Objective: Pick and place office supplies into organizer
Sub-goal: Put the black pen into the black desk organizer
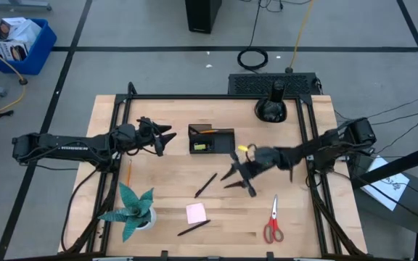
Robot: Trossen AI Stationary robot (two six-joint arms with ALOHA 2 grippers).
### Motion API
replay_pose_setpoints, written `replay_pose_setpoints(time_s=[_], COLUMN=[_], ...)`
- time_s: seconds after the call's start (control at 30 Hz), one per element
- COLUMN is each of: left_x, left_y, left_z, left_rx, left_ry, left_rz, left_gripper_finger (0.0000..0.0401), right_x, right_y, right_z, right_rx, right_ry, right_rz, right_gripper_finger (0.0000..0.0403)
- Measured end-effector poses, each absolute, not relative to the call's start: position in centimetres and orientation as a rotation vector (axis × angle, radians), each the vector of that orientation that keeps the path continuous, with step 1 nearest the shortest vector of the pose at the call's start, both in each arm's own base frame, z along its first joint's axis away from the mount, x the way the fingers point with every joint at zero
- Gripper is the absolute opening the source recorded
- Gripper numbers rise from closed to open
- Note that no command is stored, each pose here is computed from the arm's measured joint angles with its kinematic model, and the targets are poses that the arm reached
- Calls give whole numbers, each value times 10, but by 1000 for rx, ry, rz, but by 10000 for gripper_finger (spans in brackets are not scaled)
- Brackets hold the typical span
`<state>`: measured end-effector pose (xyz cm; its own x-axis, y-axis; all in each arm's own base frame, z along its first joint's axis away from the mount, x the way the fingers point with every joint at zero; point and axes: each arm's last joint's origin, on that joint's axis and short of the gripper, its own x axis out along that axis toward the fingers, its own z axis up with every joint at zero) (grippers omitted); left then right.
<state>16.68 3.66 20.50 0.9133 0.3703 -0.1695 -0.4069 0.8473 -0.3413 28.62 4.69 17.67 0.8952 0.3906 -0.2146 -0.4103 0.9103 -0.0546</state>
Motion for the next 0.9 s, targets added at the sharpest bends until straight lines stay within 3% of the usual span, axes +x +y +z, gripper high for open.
replay_pose_setpoints(time_s=[0.13,0.63,0.9], left_x=[167,170,171], left_y=[37,21,15], left_z=[206,207,207], left_rx=[-393,-453,-445], left_ry=[91,100,111], left_rz=[408,243,217], left_gripper_finger=[218,218,218], right_x=[280,321,341], right_y=[74,109,142], right_z=[167,88,82], right_rx=[-117,-36,-67], right_ry=[193,284,285], right_rz=[319,347,418], right_gripper_finger=[127,118,114])
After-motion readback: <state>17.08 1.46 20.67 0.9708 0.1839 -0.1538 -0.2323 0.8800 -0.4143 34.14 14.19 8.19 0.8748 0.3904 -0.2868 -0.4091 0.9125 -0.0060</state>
